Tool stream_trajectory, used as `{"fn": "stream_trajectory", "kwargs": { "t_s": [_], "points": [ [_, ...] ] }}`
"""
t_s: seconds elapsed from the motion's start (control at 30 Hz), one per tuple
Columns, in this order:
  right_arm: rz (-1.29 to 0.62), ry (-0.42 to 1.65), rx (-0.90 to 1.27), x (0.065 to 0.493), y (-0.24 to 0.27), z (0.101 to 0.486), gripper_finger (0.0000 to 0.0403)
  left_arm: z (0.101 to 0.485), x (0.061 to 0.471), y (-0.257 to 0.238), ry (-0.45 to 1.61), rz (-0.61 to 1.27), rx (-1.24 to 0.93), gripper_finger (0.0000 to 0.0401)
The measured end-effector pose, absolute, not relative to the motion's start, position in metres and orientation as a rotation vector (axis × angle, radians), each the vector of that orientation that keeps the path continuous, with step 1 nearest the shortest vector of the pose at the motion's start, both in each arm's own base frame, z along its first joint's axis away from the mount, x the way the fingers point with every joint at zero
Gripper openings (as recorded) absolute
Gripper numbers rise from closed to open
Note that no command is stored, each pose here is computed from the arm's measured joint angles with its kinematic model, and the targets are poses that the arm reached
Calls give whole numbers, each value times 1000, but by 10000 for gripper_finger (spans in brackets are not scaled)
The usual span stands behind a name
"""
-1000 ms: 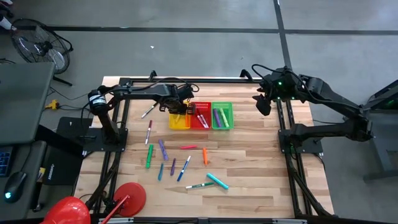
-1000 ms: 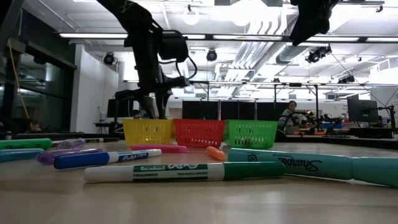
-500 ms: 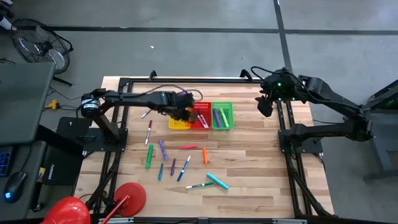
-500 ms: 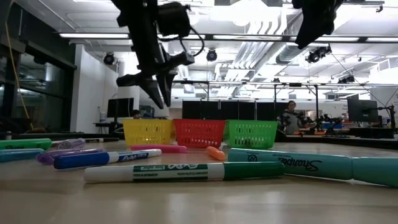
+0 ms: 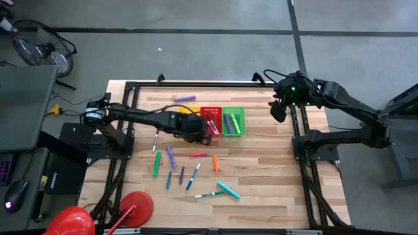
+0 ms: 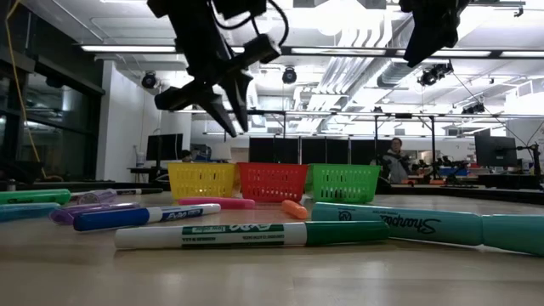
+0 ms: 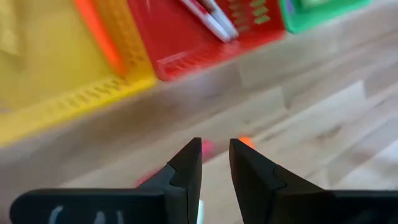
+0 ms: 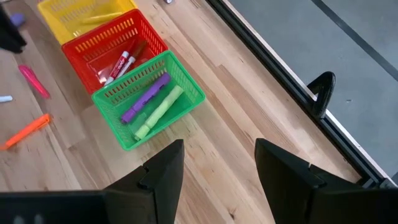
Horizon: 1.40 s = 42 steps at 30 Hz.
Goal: Pick & Place Markers
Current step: Put the orange pen into the yellow bin
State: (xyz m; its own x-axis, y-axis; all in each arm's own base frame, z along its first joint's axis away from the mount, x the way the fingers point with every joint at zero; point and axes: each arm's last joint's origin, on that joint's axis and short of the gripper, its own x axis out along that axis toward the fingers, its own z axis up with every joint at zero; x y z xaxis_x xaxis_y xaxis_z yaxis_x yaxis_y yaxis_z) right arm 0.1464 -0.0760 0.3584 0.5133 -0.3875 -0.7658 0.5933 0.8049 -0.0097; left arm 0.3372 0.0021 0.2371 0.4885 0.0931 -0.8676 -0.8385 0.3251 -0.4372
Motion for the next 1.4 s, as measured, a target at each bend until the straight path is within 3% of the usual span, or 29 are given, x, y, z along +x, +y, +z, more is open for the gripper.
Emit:
{"fn": "stream_trajectory", "kwargs": {
  "t_s": [0.23, 0.87, 1.2, 1.4],
  "points": [
    [-599, 844, 271, 146, -76, 358, 186, 241, 344, -8, 743, 721, -1104, 81],
    [-584, 842, 297, 147, -75, 358, 186, 239, 362, -9, 680, 579, -1105, 83],
    [-581, 860, 309, 145, -74, 357, 186, 226, 375, -13, 718, 483, -1188, 177],
    [-597, 868, 331, 144, -74, 356, 186, 221, 367, -23, 820, 571, -1170, 182]
  ]
}}
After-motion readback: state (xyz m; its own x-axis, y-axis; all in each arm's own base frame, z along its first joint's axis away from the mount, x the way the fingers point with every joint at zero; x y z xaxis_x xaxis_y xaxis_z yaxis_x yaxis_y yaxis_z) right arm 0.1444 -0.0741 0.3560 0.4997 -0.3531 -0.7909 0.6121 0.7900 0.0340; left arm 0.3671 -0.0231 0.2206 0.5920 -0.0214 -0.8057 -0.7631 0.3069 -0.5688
